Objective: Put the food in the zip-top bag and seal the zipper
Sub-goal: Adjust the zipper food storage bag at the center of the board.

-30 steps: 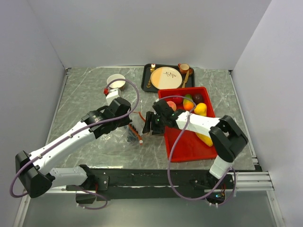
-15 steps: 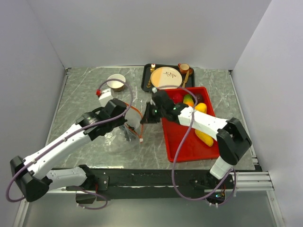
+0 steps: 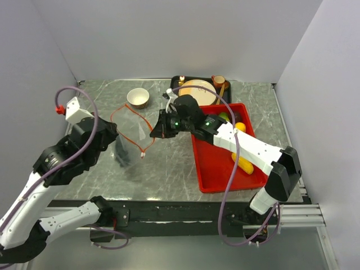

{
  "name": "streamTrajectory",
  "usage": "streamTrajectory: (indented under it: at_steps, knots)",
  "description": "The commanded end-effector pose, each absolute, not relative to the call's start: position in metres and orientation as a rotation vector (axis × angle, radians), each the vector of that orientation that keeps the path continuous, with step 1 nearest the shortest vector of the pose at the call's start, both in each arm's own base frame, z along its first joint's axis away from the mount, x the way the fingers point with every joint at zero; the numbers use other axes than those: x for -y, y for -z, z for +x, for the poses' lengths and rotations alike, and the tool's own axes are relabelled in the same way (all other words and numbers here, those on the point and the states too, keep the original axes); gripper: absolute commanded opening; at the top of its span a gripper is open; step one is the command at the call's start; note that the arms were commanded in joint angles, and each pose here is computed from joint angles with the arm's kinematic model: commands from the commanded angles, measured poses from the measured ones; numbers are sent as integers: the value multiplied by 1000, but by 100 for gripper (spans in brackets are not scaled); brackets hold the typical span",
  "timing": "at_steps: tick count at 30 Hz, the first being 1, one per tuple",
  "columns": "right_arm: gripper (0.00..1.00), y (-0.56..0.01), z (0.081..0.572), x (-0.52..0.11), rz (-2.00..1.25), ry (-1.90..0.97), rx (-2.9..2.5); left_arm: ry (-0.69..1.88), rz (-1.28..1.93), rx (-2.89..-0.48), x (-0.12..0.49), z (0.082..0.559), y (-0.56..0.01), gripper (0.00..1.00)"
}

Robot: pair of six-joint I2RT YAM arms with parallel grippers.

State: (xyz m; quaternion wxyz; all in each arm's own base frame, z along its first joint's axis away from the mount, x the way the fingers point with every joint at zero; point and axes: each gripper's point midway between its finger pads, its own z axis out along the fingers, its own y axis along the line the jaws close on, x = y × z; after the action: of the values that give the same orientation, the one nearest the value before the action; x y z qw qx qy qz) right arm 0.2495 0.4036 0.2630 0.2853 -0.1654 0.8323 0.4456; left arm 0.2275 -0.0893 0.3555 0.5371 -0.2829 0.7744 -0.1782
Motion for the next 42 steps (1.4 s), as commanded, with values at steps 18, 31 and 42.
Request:
streamTrajectory:
  at_steps: [18,31,42]
  knots:
    - [63,-157,272,-306,19,-714,-2355,308,-367,-2226,177,273,-227,1]
    - [100,-127,272,-77,582,5,-2362,525,-287,-2213,205,266,-233,1]
    - [100,-88,243,-21,735,143,-2436,510,-258,-2224,206,267,-229,1]
